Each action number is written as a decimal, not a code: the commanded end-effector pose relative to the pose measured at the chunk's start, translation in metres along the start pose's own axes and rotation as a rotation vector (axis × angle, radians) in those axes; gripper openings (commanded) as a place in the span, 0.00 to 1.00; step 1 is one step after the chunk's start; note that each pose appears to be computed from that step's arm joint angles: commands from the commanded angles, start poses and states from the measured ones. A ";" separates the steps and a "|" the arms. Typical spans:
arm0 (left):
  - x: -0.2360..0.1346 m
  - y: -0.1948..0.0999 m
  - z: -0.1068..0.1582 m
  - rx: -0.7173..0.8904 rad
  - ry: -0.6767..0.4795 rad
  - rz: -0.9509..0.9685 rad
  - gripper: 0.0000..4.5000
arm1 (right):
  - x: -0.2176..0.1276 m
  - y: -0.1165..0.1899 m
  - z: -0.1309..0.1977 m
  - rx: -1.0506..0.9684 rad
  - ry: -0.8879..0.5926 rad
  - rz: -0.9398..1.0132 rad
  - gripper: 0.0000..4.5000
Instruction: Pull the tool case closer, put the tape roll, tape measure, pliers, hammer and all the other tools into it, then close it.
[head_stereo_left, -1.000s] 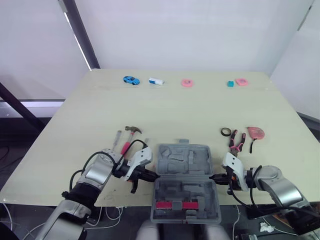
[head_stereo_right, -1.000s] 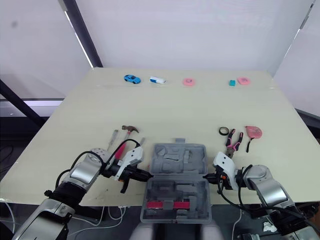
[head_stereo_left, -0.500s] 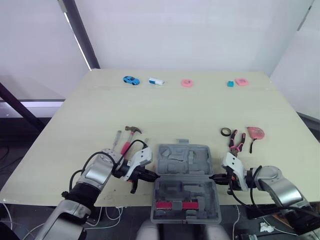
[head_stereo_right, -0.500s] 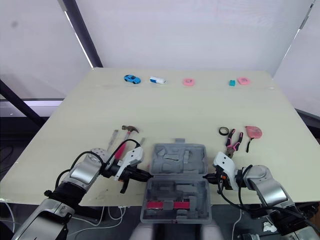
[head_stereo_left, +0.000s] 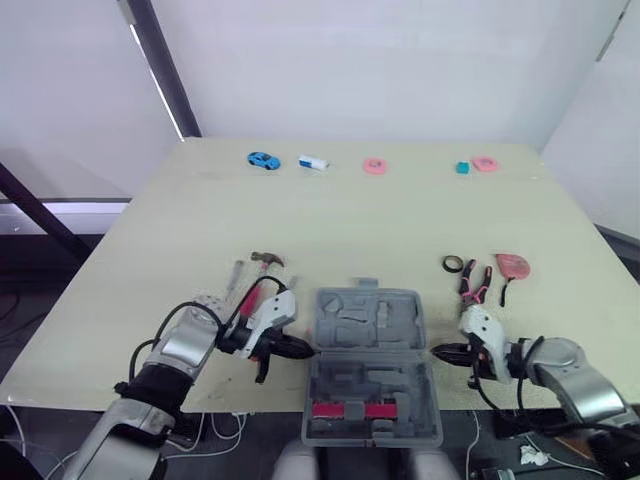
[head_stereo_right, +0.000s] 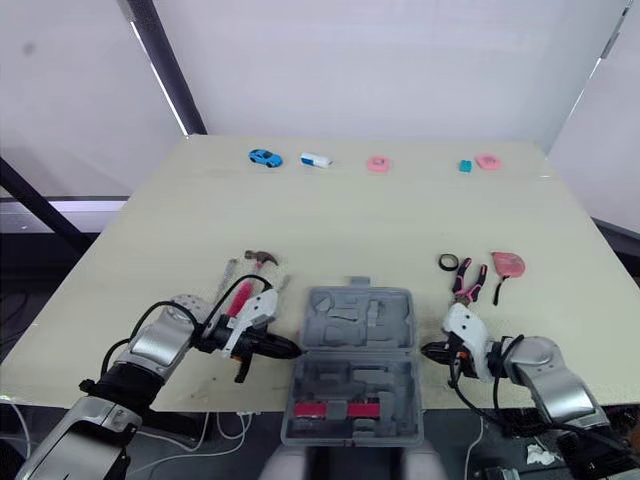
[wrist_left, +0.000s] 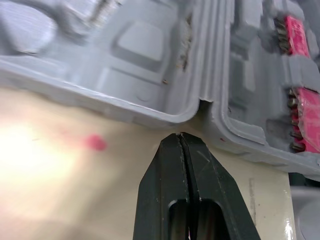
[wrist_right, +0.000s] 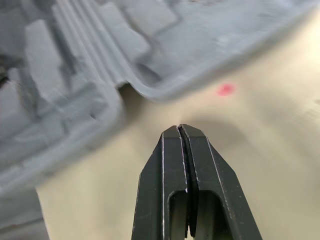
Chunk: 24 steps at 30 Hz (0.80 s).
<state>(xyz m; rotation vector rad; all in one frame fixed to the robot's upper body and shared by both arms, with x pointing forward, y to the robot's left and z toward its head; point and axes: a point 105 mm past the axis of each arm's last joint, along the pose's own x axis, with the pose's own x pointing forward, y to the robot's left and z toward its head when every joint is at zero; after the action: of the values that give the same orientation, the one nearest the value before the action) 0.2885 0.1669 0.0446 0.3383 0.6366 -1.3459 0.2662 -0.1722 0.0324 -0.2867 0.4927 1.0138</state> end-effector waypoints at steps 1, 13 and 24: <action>-0.016 0.000 0.017 0.056 -0.089 0.050 0.01 | -0.022 -0.006 0.013 -0.045 -0.063 -0.055 0.00; -0.100 -0.013 0.024 -0.055 -0.454 0.440 0.01 | -0.110 -0.026 0.001 0.063 -0.317 -0.507 0.00; -0.160 -0.022 -0.023 -0.202 -0.529 0.795 0.31 | -0.172 -0.017 -0.026 0.131 -0.421 -0.659 0.30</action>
<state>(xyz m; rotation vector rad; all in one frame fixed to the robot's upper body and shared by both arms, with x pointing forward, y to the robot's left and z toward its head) 0.2505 0.2939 0.1130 0.0222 0.2047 -0.5898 0.2036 -0.3100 0.0854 -0.0790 0.1140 0.3923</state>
